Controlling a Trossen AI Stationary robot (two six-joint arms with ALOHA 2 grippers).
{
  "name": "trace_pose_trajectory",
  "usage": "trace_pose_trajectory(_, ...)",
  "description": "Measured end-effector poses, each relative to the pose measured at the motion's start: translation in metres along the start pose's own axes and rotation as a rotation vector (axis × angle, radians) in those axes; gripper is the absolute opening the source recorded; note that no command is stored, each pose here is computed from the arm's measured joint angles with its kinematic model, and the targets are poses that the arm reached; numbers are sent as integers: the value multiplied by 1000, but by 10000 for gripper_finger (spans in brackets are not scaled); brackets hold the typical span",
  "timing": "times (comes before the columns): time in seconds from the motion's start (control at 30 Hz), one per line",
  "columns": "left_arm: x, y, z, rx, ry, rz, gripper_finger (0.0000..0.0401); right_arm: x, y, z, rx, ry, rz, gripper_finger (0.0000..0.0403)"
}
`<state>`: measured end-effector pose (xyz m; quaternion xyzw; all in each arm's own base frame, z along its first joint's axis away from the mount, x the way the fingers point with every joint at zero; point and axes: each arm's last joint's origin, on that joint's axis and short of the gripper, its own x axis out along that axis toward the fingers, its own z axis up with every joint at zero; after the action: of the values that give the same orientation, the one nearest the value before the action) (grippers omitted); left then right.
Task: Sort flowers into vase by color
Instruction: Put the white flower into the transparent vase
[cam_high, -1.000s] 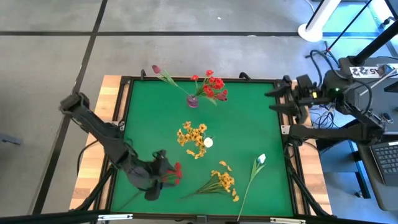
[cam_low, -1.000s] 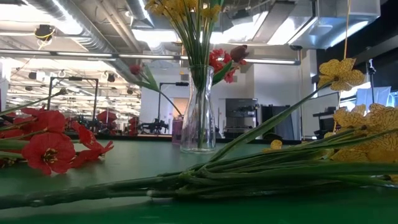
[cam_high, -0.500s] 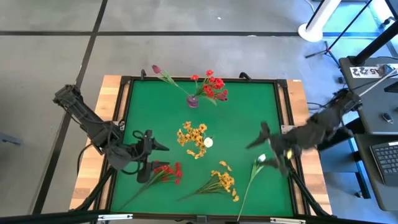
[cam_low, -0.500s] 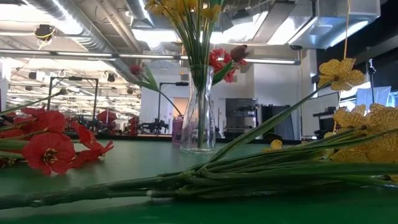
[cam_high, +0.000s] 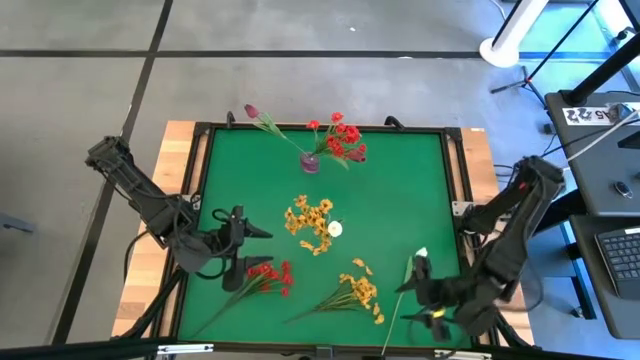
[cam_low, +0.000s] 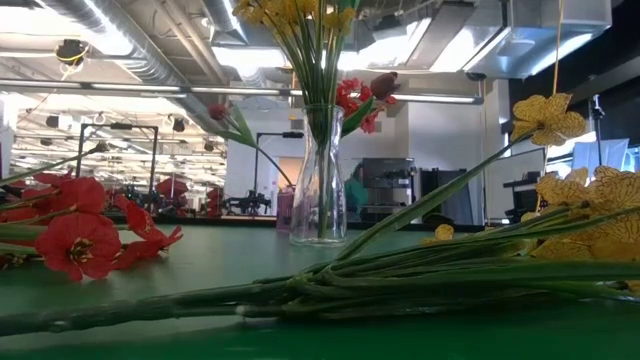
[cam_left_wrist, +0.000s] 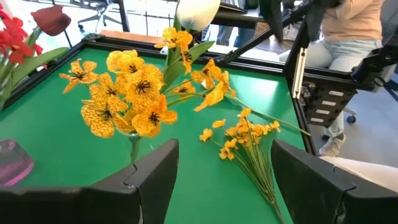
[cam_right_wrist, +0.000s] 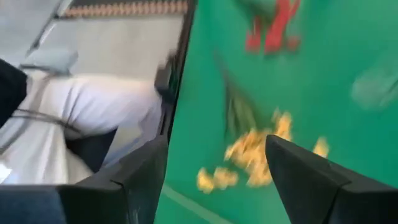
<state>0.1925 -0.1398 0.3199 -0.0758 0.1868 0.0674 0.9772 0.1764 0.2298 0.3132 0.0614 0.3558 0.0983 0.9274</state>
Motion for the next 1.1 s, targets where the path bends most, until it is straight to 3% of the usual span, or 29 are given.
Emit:
trace_pose_trajectory(0.2, 0, 0, 0, -10, -1, 2, 248, 38, 6, -24, 361, 185, -102, 269)
trace_pose_trajectory(0.3, 0, 0, 0, -8, -1, 2, 248, 47, 2, -39, 560, 287, -230, 269)
trace_pose_trajectory(0.4, 0, 0, 0, 5, -1, 3, 248, 50, -6, -54, 677, 380, -399, 269)
trace_pose_trajectory(0.5, 0, 0, 0, 25, -1, 3, 247, 52, -13, -70, 775, 456, -487, 269)
trace_pose_trajectory(0.63, 0, 0, 0, 32, 0, 3, 247, 61, -22, -89, 856, 479, -532, 269)
trace_pose_trajectory(0.87, 3, 4, 1, 89, 3, 24, 247, 80, -31, -113, 1015, 491, -472, 269)
trace_pose_trajectory(1.1, 8, 10, 4, 44, 1, 59, 247, 91, -47, -116, 1117, 455, -500, 269)
